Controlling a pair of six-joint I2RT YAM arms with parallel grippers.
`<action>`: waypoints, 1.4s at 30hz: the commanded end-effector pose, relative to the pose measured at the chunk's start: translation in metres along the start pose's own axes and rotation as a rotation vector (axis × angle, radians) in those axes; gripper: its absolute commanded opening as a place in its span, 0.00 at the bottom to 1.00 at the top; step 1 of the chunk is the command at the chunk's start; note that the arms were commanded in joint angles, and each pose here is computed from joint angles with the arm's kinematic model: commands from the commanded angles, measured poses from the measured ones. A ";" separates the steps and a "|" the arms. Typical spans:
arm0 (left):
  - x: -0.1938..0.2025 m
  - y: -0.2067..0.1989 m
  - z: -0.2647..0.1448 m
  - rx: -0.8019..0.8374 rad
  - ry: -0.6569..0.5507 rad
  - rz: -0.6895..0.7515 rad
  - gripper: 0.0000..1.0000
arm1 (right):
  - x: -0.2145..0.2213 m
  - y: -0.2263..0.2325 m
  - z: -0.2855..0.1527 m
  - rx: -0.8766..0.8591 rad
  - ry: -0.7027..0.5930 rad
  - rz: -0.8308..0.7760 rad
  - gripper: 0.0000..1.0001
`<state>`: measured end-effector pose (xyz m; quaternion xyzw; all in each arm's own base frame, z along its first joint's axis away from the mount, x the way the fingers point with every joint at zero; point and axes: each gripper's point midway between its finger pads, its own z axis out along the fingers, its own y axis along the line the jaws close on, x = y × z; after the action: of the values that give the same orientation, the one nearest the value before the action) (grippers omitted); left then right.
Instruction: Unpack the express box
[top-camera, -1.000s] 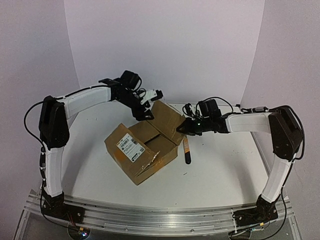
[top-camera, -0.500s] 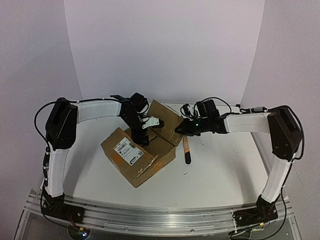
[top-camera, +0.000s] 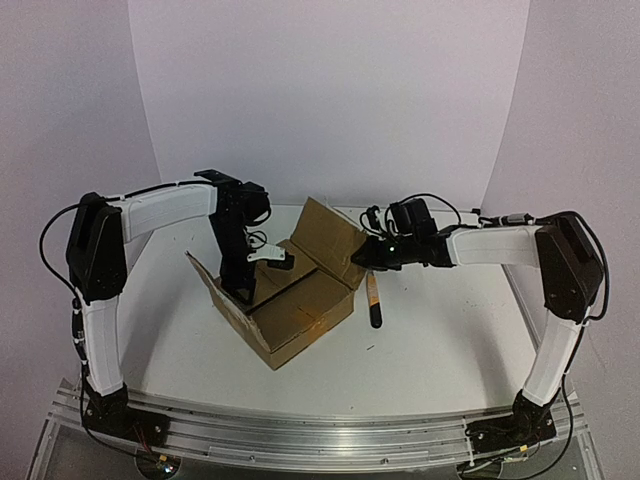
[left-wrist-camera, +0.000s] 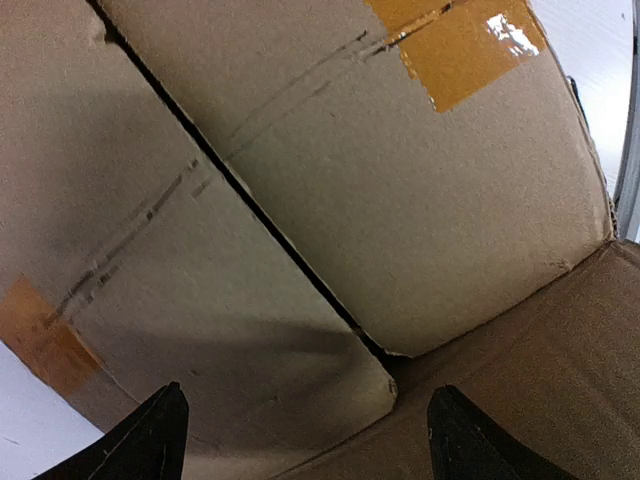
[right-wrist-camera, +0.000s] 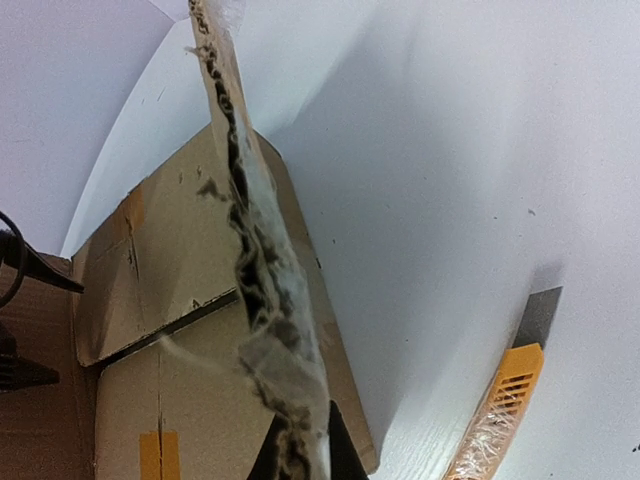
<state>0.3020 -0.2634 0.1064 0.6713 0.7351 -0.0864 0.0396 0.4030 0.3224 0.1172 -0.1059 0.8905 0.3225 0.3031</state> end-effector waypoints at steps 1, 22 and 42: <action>0.036 -0.033 -0.020 0.023 0.053 -0.117 0.86 | -0.026 -0.001 0.001 0.032 -0.066 -0.021 0.01; 0.014 0.038 -0.058 -0.724 -0.389 -0.166 1.00 | -0.033 0.017 0.025 -0.131 -0.009 -0.066 0.03; 0.023 0.076 0.005 -0.847 -0.072 -0.083 1.00 | -0.034 0.023 0.017 -0.142 -0.028 -0.068 0.04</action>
<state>0.3506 -0.2491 0.0796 0.5703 0.7474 0.1070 0.3236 0.4291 0.3435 0.1195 -0.1423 0.8721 0.3590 0.3006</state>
